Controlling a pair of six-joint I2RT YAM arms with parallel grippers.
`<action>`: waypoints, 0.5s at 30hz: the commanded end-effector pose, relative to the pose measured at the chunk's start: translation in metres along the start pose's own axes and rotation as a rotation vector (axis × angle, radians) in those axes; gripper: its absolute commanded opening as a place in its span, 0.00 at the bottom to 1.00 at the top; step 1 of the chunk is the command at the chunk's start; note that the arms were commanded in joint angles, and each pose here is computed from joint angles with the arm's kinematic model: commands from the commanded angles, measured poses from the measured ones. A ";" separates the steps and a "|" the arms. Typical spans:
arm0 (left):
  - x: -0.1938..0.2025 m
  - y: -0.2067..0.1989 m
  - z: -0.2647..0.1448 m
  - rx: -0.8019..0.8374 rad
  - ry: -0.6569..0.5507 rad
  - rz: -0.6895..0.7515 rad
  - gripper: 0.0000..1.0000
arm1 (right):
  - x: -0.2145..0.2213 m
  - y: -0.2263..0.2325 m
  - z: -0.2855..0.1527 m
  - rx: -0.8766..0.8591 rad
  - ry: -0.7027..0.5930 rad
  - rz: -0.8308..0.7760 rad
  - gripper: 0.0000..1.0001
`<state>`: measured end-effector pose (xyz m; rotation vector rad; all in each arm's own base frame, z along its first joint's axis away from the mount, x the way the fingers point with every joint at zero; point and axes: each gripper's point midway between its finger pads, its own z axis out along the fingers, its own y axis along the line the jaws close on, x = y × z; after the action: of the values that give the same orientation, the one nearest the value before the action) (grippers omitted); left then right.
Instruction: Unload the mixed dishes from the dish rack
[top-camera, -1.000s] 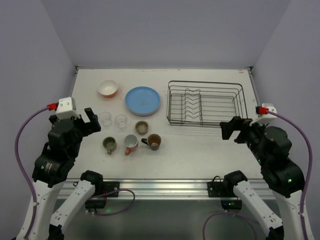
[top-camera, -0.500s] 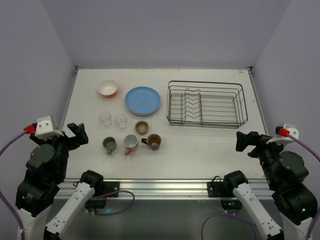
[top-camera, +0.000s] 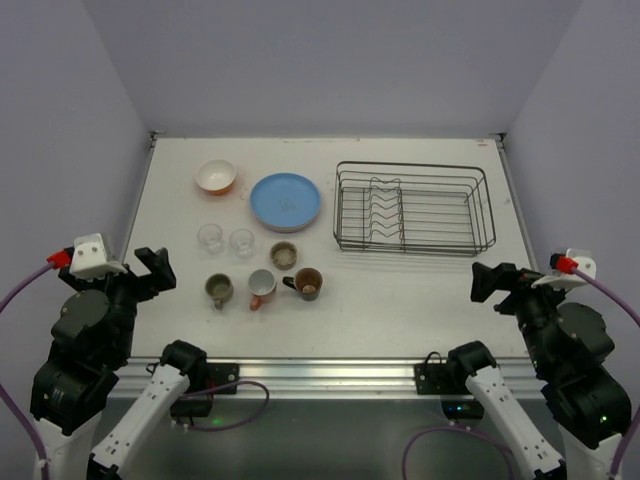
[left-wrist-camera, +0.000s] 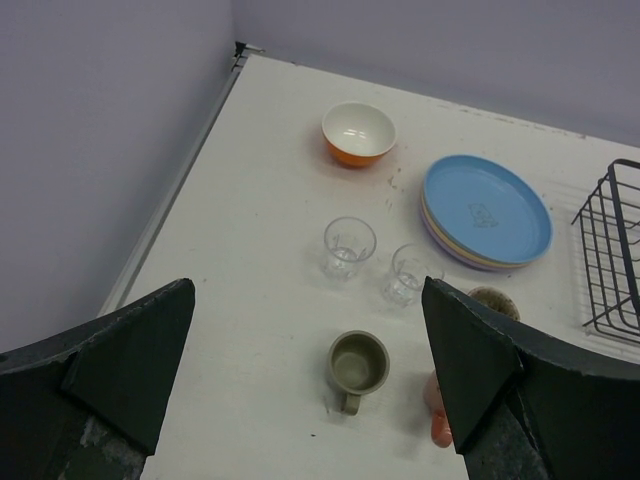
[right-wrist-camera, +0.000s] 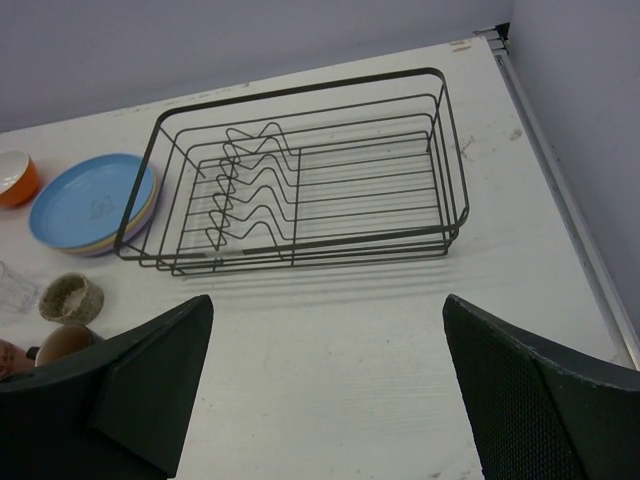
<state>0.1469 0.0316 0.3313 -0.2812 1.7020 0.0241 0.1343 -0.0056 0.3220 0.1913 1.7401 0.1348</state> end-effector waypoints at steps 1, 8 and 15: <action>-0.007 -0.001 0.005 0.003 -0.044 0.017 1.00 | -0.011 0.006 0.004 -0.019 -0.048 0.024 0.99; -0.004 -0.003 0.013 -0.011 -0.042 0.039 1.00 | -0.010 0.005 0.006 -0.013 -0.045 0.018 0.99; 0.000 -0.008 0.019 0.002 -0.037 0.044 1.00 | -0.008 0.006 0.008 -0.017 -0.054 0.026 0.99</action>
<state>0.1591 0.0288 0.3219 -0.2460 1.7022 0.0584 0.1415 -0.0027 0.3189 0.1910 1.7357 0.1385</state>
